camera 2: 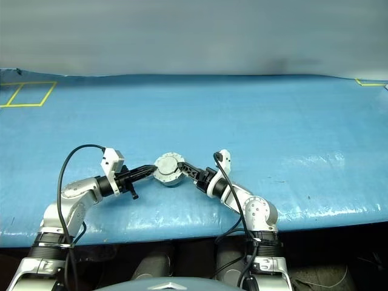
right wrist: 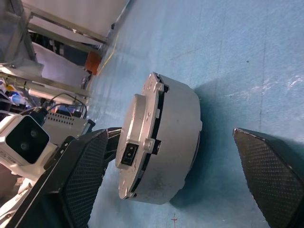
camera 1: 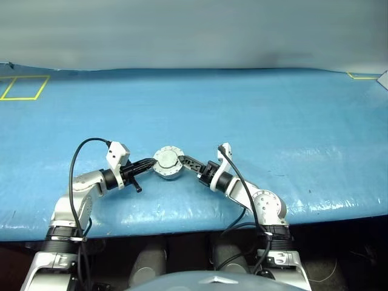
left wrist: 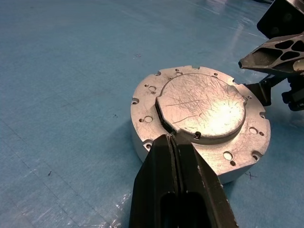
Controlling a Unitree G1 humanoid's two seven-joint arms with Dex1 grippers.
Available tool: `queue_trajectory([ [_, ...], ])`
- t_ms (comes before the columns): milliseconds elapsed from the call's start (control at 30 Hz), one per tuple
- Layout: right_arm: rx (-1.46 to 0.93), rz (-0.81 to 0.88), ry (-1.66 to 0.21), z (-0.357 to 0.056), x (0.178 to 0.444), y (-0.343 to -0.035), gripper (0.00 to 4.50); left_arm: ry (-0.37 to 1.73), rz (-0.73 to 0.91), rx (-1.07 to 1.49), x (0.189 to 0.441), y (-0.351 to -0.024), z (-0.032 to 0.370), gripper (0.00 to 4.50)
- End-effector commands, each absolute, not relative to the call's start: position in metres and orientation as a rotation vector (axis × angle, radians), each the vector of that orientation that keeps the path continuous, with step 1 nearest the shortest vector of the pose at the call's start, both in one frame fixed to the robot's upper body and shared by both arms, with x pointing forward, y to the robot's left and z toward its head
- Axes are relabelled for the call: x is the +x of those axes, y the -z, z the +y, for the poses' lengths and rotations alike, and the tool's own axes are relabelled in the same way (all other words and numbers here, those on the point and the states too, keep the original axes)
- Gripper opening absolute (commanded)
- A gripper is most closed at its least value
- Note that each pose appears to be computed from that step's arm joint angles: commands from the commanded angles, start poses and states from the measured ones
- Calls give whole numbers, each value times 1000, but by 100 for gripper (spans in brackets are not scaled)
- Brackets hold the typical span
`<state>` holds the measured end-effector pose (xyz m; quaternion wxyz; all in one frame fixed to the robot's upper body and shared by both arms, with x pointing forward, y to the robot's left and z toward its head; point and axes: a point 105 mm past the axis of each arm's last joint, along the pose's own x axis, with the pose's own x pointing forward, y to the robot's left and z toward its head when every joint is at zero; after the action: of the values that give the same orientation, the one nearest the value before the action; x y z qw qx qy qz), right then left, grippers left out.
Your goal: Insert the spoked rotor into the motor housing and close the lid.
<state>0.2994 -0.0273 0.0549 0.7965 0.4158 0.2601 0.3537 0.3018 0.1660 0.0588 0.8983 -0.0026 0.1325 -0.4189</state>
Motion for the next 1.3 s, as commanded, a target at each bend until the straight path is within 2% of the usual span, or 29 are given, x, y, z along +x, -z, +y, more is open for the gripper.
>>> queue_trajectory([
  [33,982,588,-823,2,291,-59,446,856,304,11,299,-53,167,0],
  [67,983,590,-823,2,291,-59,446,855,304,12,299,-53,168,0],
  [267,1002,597,-822,3,292,-58,252,848,302,12,299,-53,168,0],
  [433,1012,595,-830,4,291,-59,120,848,304,12,300,-52,168,0],
  [767,1011,592,-797,0,296,-57,119,841,298,-1,301,-53,168,0],
  [967,1101,525,-749,-11,306,-68,119,812,252,-175,304,-69,167,0],
  [1133,1140,460,-712,-25,315,-78,119,809,208,-222,303,-77,168,0],
  [1233,1144,424,-687,-33,320,-83,119,798,168,-267,304,-82,168,59],
  [1300,1152,399,-663,-39,324,-88,119,773,137,-303,307,-86,170,126],
])
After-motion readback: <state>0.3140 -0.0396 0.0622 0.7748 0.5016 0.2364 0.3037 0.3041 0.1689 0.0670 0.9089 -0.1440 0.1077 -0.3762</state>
